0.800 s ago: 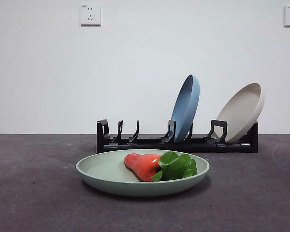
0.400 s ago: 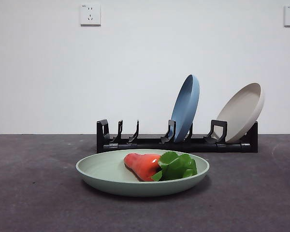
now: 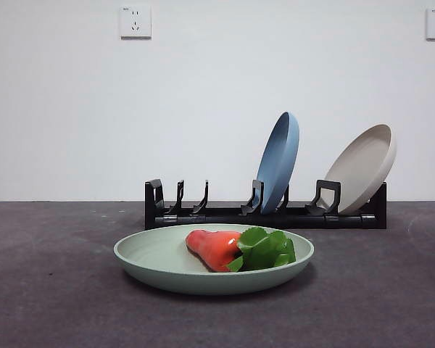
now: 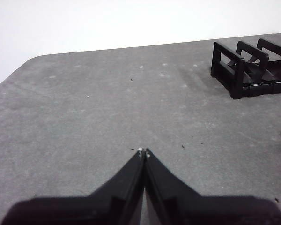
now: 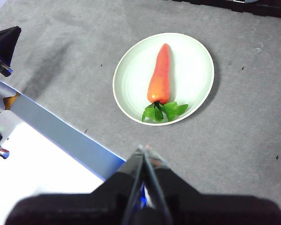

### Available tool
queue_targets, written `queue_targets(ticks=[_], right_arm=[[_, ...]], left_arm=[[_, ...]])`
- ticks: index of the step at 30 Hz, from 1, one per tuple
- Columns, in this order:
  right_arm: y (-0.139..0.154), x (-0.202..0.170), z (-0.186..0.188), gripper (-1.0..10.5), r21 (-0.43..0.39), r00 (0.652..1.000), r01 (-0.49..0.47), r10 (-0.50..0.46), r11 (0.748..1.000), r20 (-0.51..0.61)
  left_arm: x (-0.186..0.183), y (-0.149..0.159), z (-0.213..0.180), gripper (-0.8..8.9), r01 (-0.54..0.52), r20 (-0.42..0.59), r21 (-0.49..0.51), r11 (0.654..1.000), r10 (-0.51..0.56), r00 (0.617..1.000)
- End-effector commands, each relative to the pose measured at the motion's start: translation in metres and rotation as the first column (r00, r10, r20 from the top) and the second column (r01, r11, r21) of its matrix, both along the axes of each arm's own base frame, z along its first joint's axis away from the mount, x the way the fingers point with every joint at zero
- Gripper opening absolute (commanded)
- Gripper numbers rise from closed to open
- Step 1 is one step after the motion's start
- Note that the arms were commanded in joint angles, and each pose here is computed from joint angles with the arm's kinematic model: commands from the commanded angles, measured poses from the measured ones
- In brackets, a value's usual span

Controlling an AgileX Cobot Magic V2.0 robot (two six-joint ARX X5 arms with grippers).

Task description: Take the green plate from the plate rack,put the plate on the table,take the carrot from the table,put the carrot in the plate

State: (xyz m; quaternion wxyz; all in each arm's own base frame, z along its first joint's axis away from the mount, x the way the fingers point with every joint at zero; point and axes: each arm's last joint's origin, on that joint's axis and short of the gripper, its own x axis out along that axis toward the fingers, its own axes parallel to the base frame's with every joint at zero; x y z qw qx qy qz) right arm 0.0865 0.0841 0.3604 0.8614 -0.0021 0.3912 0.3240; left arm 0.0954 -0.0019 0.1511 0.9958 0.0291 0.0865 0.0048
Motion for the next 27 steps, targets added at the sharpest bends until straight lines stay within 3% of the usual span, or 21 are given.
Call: queue_targets(ticks=[1, 6, 7, 10, 12, 17, 23, 27], right_arm=[[0.000, 0.000, 0.001, 0.0, 0.001, 1.000, -0.004, 0.004, 1.000, 0.010], [0.000, 0.000, 0.001, 0.0, -0.005, 1.000, -0.012, 0.012, 1.000, 0.020], [0.000, 0.001, 0.002, 0.0, -0.028, 0.998, -0.021, 0.023, 0.999, 0.060], [-0.010, 0.005, 0.010, 0.0, -0.050, 0.974, 0.082, -0.069, 0.995, 0.217], [-0.017, 0.009, 0.017, 0.0, -0.032, 0.941, 0.109, -0.093, 0.994, 0.324], [-0.044, 0.015, 0.019, 0.0, 0.106, 0.854, 0.152, -0.185, 0.983, 0.486], [-0.074, 0.015, -0.033, 0.0, 0.164, 0.718, 0.373, -0.396, 0.913, 0.572], [-0.082, 0.012, -0.080, 0.0, 0.203, 0.622, 0.442, -0.462, 0.874, 0.633]], left_arm=[[0.001, 0.000, -0.004, -0.03, -0.004, -0.005, -0.006, 1.000, 0.004, 1.000], [0.001, 0.000, -0.004, -0.03, -0.004, -0.005, -0.006, 1.000, 0.004, 1.000], [0.001, 0.000, -0.004, -0.03, -0.004, -0.005, -0.006, 1.000, 0.004, 1.000], [0.001, 0.000, -0.004, -0.03, -0.005, -0.005, -0.006, 1.000, 0.004, 1.000], [0.001, 0.000, -0.004, -0.03, -0.005, -0.005, -0.006, 1.000, 0.004, 1.000], [0.001, 0.000, -0.004, -0.03, -0.004, -0.005, -0.006, 1.000, 0.004, 1.000], [0.001, 0.000, -0.004, -0.03, -0.004, -0.005, -0.006, 1.000, 0.004, 1.000], [0.001, 0.000, -0.004, -0.03, -0.004, -0.005, -0.006, 1.000, 0.004, 1.000]])
